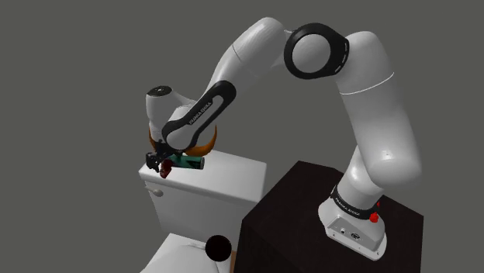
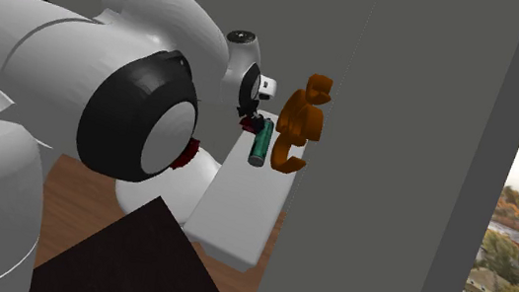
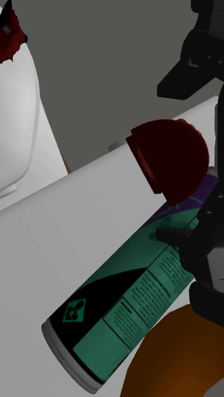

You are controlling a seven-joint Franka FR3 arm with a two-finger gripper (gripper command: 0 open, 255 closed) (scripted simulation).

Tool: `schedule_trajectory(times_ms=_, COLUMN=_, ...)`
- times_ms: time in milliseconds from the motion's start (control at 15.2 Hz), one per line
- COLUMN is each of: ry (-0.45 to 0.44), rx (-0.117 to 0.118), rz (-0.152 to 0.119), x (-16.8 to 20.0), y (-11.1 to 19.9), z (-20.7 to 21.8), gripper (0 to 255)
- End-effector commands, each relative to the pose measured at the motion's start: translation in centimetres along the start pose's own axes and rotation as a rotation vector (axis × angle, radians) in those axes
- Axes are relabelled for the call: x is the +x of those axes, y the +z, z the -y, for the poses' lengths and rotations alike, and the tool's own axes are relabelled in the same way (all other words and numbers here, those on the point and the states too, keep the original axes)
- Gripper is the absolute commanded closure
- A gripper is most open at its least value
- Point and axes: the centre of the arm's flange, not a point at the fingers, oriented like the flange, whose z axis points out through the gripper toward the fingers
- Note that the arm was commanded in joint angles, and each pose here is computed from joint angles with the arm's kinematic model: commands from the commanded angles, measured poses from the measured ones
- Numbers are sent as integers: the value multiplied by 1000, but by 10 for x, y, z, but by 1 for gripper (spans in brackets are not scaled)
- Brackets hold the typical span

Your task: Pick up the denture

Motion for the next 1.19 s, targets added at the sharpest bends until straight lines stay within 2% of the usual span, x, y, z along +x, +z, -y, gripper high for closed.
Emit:
schedule_trajectory(times_ms=0, ry=0, rx=-1, rz=3, x=-2, y=11, z=0, gripper=0)
schedule_trajectory(times_ms=66, ry=0, rx=-1, rz=3, x=-2, y=11, z=0, gripper=0)
schedule_trajectory(times_ms=132, ry=0, rx=-1, rz=3, x=-2, y=10, z=-1, gripper=255)
schedule_trajectory(times_ms=726, ry=0, rx=-1, rz=3, x=-2, y=11, z=0, gripper=255)
schedule_trajectory(times_ms=1122, ry=0, rx=-1, rz=3, x=1, y=-21, z=0, gripper=255)
